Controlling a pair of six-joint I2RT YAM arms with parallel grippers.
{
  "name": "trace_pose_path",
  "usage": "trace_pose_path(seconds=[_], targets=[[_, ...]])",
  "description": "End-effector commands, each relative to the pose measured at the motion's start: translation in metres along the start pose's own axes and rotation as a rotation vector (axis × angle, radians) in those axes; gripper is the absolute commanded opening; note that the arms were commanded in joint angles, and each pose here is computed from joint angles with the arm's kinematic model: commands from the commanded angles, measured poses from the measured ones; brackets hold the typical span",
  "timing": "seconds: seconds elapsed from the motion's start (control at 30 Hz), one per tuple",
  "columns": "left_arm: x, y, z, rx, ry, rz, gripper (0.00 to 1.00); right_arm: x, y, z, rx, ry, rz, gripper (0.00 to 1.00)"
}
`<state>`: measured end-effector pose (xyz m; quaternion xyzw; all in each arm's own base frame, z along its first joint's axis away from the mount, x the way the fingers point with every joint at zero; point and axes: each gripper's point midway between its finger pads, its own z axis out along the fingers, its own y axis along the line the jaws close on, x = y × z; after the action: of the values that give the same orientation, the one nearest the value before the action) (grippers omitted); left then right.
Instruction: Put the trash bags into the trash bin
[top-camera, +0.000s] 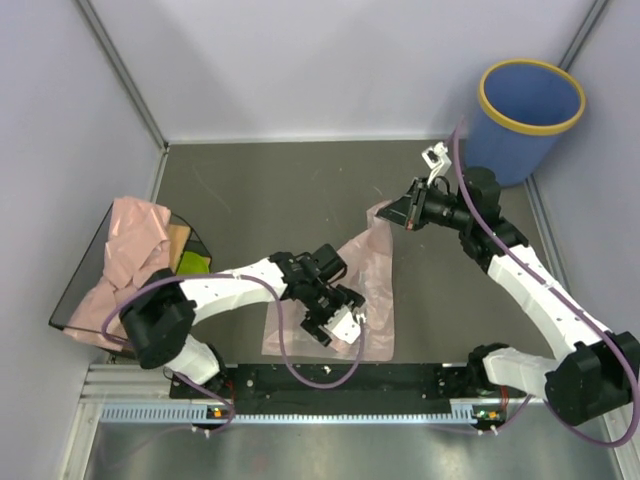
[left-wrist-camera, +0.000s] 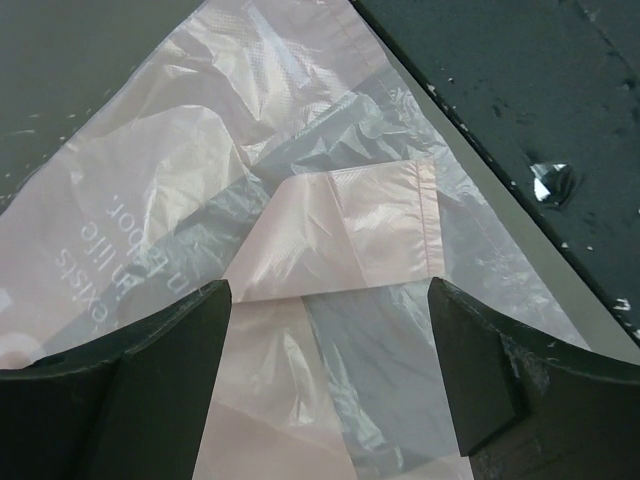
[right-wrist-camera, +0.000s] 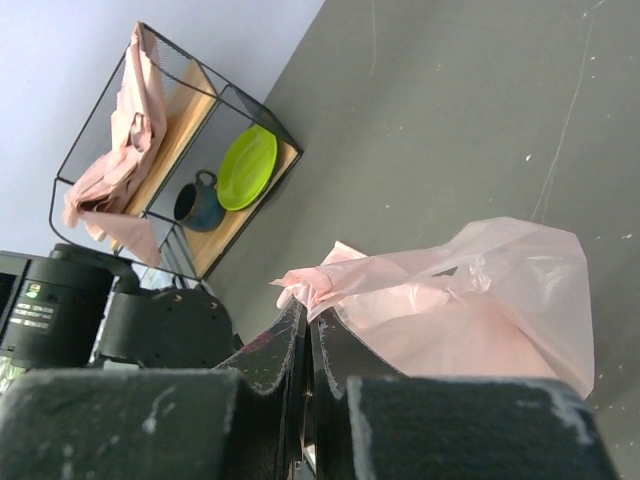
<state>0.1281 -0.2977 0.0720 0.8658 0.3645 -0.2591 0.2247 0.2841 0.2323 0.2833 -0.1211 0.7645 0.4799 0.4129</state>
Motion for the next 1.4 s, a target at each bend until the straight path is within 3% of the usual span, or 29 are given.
trace_pose_path(seconds=[0.0,0.17,0.27,0.3,0.37,0.43,0.47,0.57,0.7,0.8,0.87,0.9,0.97,1.0,1.1,1.2,1.23,1.27,1.33,1.37], targets=[[-0.003,0.022,0.011,-0.012,-0.01,0.081,0.87,-0.003,0.005,0.001,-0.045,-0.014,-0.011,0.0],[0.004,0.031,0.028,-0.01,-0.01,0.078,0.88,0.0,0.007,0.001,-0.069,-0.008,-0.006,0.0],[0.008,0.032,0.034,0.009,-0.003,0.063,0.76,0.002,0.007,0.002,-0.07,-0.004,-0.006,0.0],[0.008,0.032,0.035,0.016,-0.004,0.071,0.7,0.002,0.007,0.001,-0.073,-0.003,-0.012,0.0],[0.003,0.031,0.031,0.018,-0.017,0.078,0.42,0.003,0.008,0.0,-0.073,-0.001,-0.021,0.0],[-0.003,0.027,0.022,0.02,-0.033,0.063,0.26,0.003,0.008,-0.001,-0.073,-0.001,-0.036,0.0],[-0.005,0.026,0.018,0.02,-0.035,0.058,0.13,0.003,0.009,-0.002,-0.075,-0.004,-0.042,0.0],[-0.008,0.025,0.0,-0.008,-0.042,0.012,0.0,0.01,0.008,-0.005,-0.068,0.016,-0.034,0.0],[-0.036,0.038,-0.053,-0.143,-0.15,-0.094,0.0,0.013,0.013,-0.012,-0.079,0.033,-0.074,0.0],[-0.056,0.063,-0.128,-0.333,-0.303,-0.256,0.0,0.009,0.019,-0.023,-0.104,0.038,-0.151,0.0],[-0.041,0.092,-0.195,-0.579,-0.357,-0.42,0.0,0.002,0.027,-0.034,-0.148,0.03,-0.189,0.0],[-0.011,0.104,-0.233,-0.742,-0.34,-0.517,0.0,0.002,0.03,-0.037,-0.162,0.036,-0.204,0.0],[0.012,0.119,-0.282,-0.951,-0.354,-0.633,0.0,0.003,0.045,-0.044,-0.224,0.048,-0.235,0.0],[0.049,0.121,-0.301,-1.052,-0.292,-0.737,0.0,0.003,0.052,-0.045,-0.254,0.047,-0.242,0.0],[0.101,0.114,-0.309,-1.08,-0.285,-0.973,0.0,0.001,0.066,-0.051,-0.319,0.053,-0.244,0.0],[0.129,0.099,-0.283,-1.003,-0.274,-1.149,0.0,-0.004,0.081,-0.057,-0.367,0.054,-0.259,0.0],[0.13,0.095,-0.275,-0.971,-0.28,-1.184,0.09,-0.005,0.086,-0.06,-0.388,0.059,-0.267,0.0],[0.128,0.088,-0.267,-0.931,-0.313,-1.231,0.34,-0.008,0.094,-0.063,-0.406,0.054,-0.287,0.0],[0.104,0.082,-0.275,-0.87,-0.45,-1.186,0.53,-0.004,0.103,-0.069,-0.447,0.076,-0.299,0.0],[0.096,0.082,-0.282,-0.874,-0.487,-1.143,0.68,-0.004,0.114,-0.072,-0.477,0.086,-0.321,0.0]])
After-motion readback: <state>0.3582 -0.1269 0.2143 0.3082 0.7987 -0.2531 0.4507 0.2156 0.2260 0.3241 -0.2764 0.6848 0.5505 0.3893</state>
